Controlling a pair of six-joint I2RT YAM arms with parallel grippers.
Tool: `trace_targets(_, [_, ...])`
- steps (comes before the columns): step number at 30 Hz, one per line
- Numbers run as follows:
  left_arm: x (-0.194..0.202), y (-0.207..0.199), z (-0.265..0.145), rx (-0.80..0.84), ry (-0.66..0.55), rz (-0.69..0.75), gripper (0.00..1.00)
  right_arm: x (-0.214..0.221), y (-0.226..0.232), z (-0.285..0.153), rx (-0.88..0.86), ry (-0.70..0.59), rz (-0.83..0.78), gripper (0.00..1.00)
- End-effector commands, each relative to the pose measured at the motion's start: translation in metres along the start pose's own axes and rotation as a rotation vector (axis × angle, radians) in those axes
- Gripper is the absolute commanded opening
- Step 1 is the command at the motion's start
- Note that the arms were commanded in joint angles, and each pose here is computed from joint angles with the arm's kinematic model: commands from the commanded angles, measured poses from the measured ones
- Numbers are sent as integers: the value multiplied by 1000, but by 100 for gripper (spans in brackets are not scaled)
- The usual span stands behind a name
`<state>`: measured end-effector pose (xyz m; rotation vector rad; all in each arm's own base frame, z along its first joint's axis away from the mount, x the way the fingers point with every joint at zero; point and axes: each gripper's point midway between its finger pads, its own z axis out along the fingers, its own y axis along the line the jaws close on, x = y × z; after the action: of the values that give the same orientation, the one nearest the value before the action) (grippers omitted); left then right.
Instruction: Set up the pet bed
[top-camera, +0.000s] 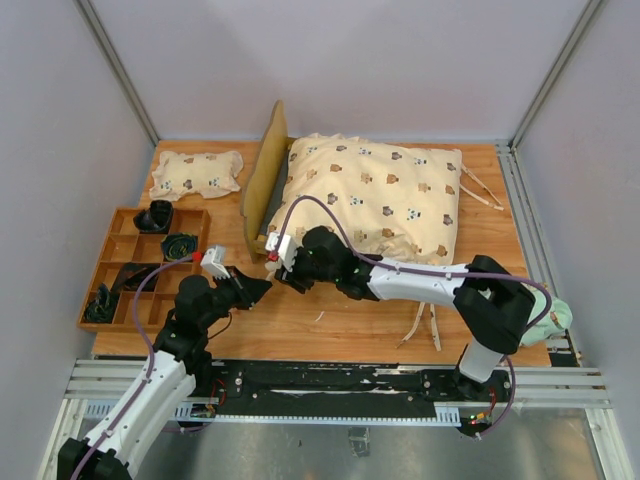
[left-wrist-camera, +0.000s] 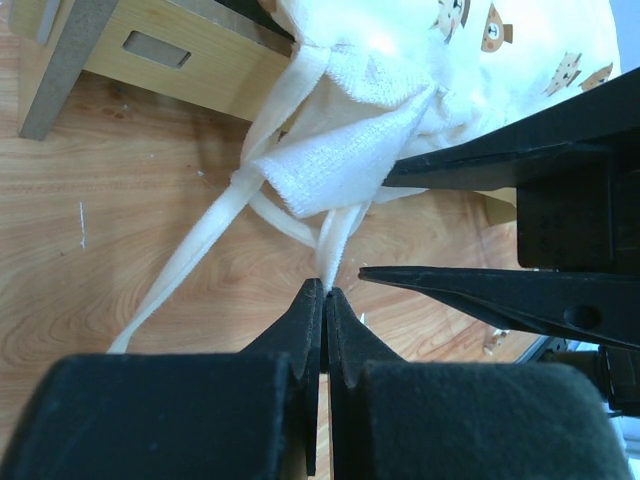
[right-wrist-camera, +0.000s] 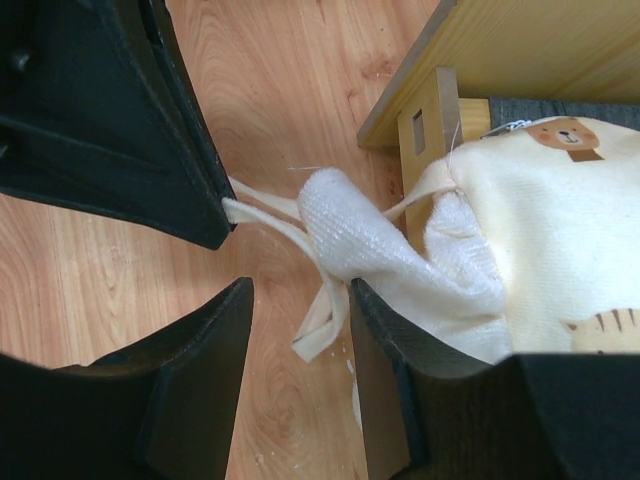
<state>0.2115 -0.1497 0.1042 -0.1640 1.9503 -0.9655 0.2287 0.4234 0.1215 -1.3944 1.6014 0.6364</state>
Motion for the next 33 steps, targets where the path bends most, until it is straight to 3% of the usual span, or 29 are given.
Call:
trace_targets(1, [-14, -14, -1, 43, -31, 29, 0, -21, 3, 9, -20, -60, -47, 44])
trace_targets(5, [-14, -15, -2, 49, -31, 30, 0, -20, 2, 14, -21, -63, -52, 39])
trace_targets(6, [-14, -15, -2, 50, -32, 31, 0, -21, 2, 14, -17, -66, -52, 31])
trace_targets(8, [-15, -13, -2, 39, -37, 22, 0, -23, 0, 10, -1, -85, -55, 7])
trace_targets(9, [-16, -11, -2, 25, -46, 6, 2, -24, -2, 6, 16, -96, -50, 1])
trace_targets(14, [-33, -10, -4, -18, -115, 7, 50, -16, -6, -13, 91, -107, 38, 0])
trace_targets(19, [-55, -12, -5, -46, -188, 29, 57, -1, -5, -20, 125, -86, 121, 0])
trace_targets(33, [-58, -13, 27, -14, -153, 44, 62, 7, 1, -21, 112, -62, 149, 0])
